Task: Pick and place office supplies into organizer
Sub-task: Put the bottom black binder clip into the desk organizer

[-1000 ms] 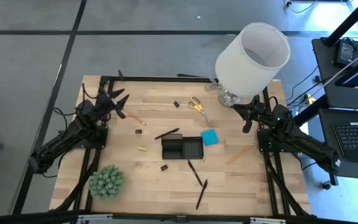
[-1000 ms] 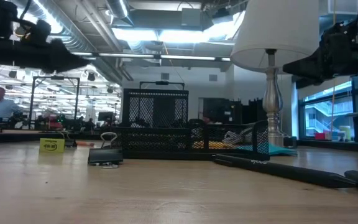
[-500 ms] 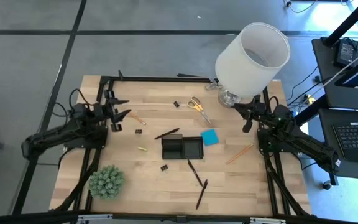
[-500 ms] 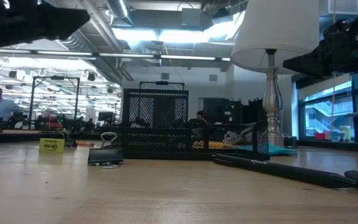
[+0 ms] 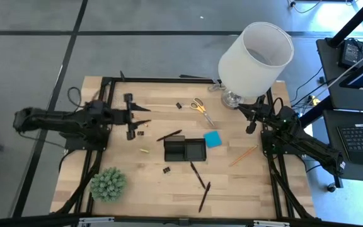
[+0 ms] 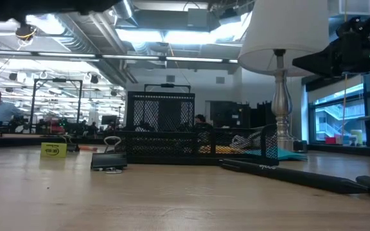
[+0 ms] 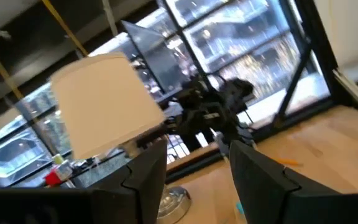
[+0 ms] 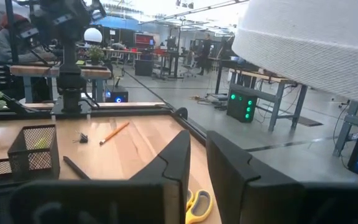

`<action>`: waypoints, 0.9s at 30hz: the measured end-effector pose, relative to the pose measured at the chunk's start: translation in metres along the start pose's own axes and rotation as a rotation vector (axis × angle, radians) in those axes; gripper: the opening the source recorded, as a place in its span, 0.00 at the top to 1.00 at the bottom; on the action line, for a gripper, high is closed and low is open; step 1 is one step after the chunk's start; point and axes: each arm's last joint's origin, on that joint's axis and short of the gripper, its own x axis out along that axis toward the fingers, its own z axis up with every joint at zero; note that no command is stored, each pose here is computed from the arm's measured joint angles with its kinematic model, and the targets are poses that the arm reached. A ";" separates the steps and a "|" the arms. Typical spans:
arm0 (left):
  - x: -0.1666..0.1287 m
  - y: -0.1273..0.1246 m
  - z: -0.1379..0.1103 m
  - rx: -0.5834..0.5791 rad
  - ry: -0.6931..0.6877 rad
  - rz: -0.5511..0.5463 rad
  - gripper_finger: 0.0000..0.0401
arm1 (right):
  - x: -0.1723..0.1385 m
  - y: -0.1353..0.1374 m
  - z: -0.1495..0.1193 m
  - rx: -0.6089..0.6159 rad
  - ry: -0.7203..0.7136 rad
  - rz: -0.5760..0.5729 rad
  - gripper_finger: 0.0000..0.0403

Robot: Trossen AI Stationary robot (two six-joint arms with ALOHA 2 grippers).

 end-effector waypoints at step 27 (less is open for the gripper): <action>0.102 -0.103 0.069 0.149 0.415 -0.013 0.57 | 0.000 0.000 -0.003 0.029 0.026 0.003 0.86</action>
